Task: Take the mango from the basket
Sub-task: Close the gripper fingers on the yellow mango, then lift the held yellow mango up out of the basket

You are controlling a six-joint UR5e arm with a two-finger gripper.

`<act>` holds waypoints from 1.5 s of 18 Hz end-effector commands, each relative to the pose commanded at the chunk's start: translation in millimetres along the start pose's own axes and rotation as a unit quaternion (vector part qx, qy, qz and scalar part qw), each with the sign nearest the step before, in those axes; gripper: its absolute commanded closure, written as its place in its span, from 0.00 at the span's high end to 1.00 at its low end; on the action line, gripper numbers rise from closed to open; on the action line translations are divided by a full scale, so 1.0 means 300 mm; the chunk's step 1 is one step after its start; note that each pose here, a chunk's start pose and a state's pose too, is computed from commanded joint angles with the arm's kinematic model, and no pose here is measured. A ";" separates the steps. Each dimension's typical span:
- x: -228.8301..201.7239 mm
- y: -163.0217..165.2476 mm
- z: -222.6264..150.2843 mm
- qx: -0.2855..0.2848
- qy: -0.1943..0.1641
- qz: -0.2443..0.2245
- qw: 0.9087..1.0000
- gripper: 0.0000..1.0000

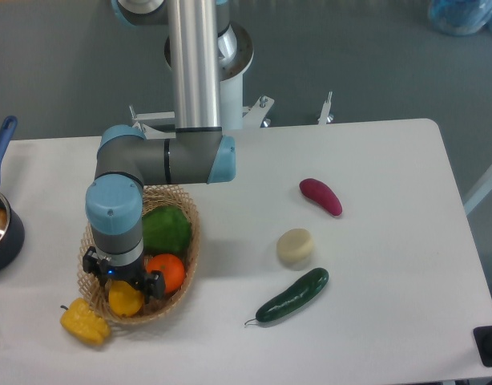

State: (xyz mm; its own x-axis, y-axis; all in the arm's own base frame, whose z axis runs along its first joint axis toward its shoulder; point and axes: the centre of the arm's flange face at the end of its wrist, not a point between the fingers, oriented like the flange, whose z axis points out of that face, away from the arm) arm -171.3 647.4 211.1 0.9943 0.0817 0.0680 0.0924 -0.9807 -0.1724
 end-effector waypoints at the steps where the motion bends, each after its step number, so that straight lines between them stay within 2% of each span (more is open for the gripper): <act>1: 0.000 0.002 0.002 -0.001 0.000 0.000 1.000 1.00; 2: 0.000 0.002 -0.001 0.000 -0.001 0.000 1.000 1.00; 3: -0.002 0.002 -0.001 -0.001 -0.004 0.000 1.000 0.96; 5: -0.003 0.005 -0.002 -0.005 -0.011 0.001 1.000 0.80; 9: -0.003 0.003 -0.014 -0.002 -0.013 0.001 1.000 0.59; 11: 0.000 0.002 -0.021 -0.001 -0.015 0.002 1.000 0.43; 15: 0.008 -0.011 -0.098 0.017 -0.019 0.006 1.000 0.42; 20: 0.009 -0.012 -0.259 0.051 -0.033 0.007 0.998 0.42; 22: 0.005 -0.026 -0.358 0.073 -0.047 0.026 0.996 0.42; 23: -0.017 -0.040 -0.403 0.083 -0.056 0.043 0.994 0.42; 27: -0.220 -0.047 -0.597 0.124 -0.093 0.040 0.987 0.42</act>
State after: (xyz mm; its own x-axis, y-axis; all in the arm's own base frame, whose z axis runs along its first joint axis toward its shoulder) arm -247.6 624.0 384.9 0.9893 0.0605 -0.1329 0.0012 -0.9134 -0.4071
